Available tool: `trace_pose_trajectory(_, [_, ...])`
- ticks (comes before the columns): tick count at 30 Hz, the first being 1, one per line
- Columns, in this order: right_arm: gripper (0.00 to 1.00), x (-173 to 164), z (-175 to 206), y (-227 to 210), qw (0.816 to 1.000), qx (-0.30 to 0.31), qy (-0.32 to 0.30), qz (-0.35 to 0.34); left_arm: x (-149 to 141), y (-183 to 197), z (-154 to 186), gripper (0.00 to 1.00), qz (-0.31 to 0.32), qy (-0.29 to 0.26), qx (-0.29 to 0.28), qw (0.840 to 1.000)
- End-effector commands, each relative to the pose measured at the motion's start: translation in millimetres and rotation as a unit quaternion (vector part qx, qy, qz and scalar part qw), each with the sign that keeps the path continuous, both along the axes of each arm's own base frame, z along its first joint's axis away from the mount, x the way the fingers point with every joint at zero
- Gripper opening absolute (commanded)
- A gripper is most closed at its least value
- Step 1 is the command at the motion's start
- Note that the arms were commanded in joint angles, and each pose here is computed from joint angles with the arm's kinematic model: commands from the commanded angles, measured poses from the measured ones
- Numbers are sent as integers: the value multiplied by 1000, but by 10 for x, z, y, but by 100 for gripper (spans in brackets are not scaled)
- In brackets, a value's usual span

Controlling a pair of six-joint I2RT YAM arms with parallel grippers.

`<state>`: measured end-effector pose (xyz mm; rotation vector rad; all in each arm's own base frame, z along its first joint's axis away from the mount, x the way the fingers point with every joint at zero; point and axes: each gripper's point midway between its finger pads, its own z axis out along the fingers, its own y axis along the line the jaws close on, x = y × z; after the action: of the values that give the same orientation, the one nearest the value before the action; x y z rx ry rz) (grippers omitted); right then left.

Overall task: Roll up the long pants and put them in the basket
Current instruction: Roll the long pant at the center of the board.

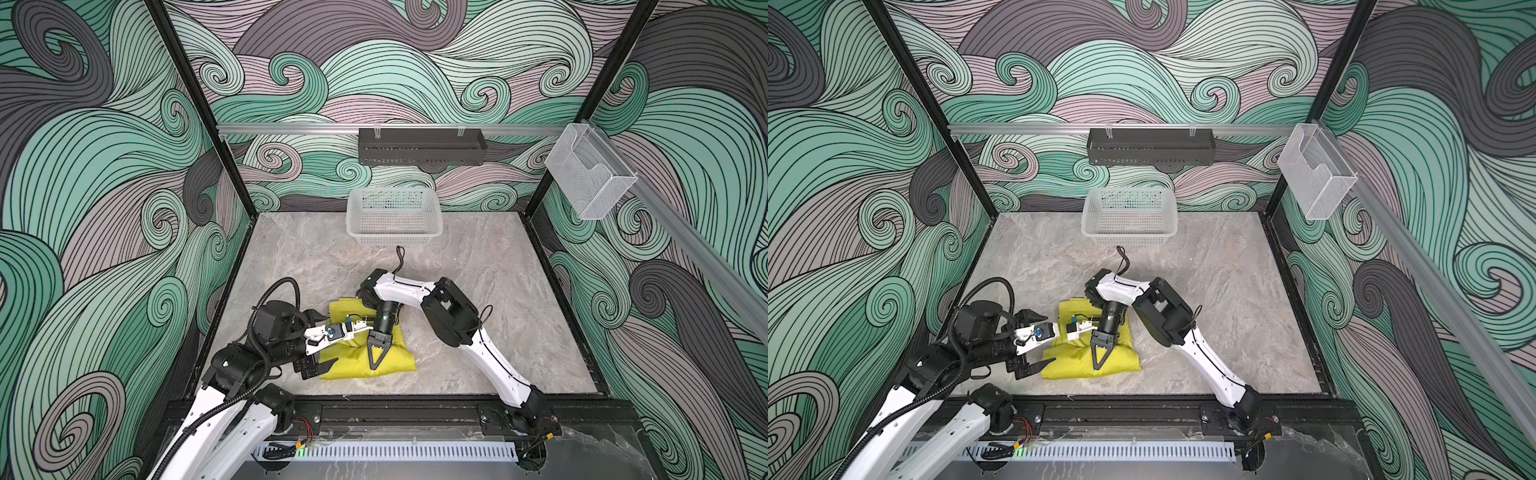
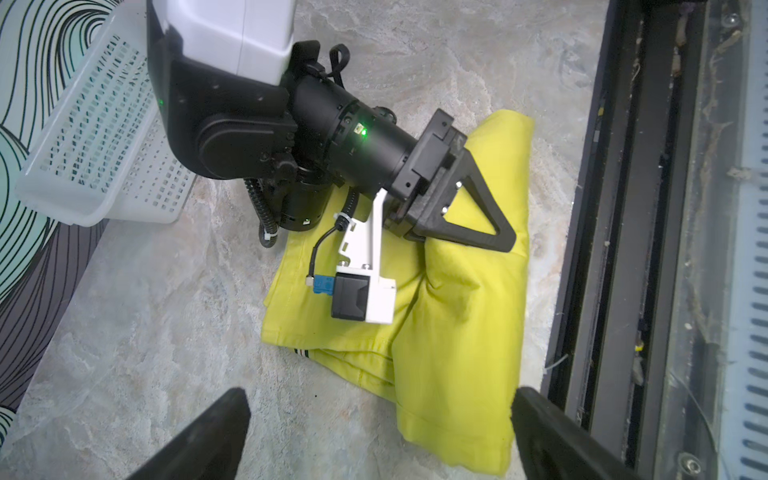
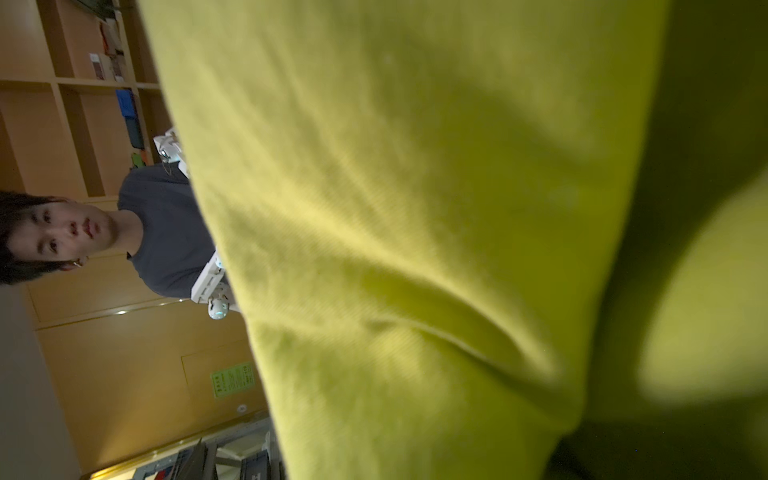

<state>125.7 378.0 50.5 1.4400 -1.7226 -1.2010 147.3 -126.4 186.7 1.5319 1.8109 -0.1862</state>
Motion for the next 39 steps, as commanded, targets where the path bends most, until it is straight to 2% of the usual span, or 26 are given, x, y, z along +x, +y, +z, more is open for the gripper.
trace_pose_trajectory(1, [0,6,287,-152,996,-63,63,-29,-58,28,76,98,-39,0,38,999])
trace_pose_trajectory(3, [0,56,371,-145,996,-52,57,-37,-99,6,100,99,-58,15,46,997])
trace_pose_trajectory(6, [0,147,386,-158,997,-47,52,-46,-249,-159,14,99,-101,63,23,993])
trace_pose_trajectory(12, [0,340,306,-265,994,-40,67,-77,-227,-524,-641,99,-115,99,12,988])
trace_pose_trajectory(14, [0,340,295,-309,993,-39,74,-81,-146,-572,-811,99,-110,92,45,989])
trace_pose_trajectory(16, [0,299,299,-345,993,-35,81,-80,-23,-500,-850,99,-94,93,104,986])
trace_pose_trajectory(18, [0,266,309,-359,993,-26,86,-81,176,-452,-789,99,-67,72,151,984])
trace_pose_trajectory(20, [0,242,284,-378,992,-26,91,-79,358,-493,-723,99,-59,30,168,983])
trace_pose_trajectory(24, [0,186,225,-431,991,-36,103,-77,652,-639,-527,99,-28,-74,135,988])
trace_pose_trajectory(26, [0,179,227,-424,991,-32,105,-78,633,-692,-555,99,-38,-81,121,989])
trace_pose_trajectory(31, [0,189,231,-428,992,-31,101,-76,455,-747,-1014,99,-63,-11,142,988])
trace_pose_trajectory(36, [0,234,235,-448,991,-31,101,-82,322,-929,-1307,99,-92,27,155,983])
trace_pose_trajectory(39, [0,245,276,-466,991,-26,98,-85,397,-856,-1491,99,-56,38,199,978])
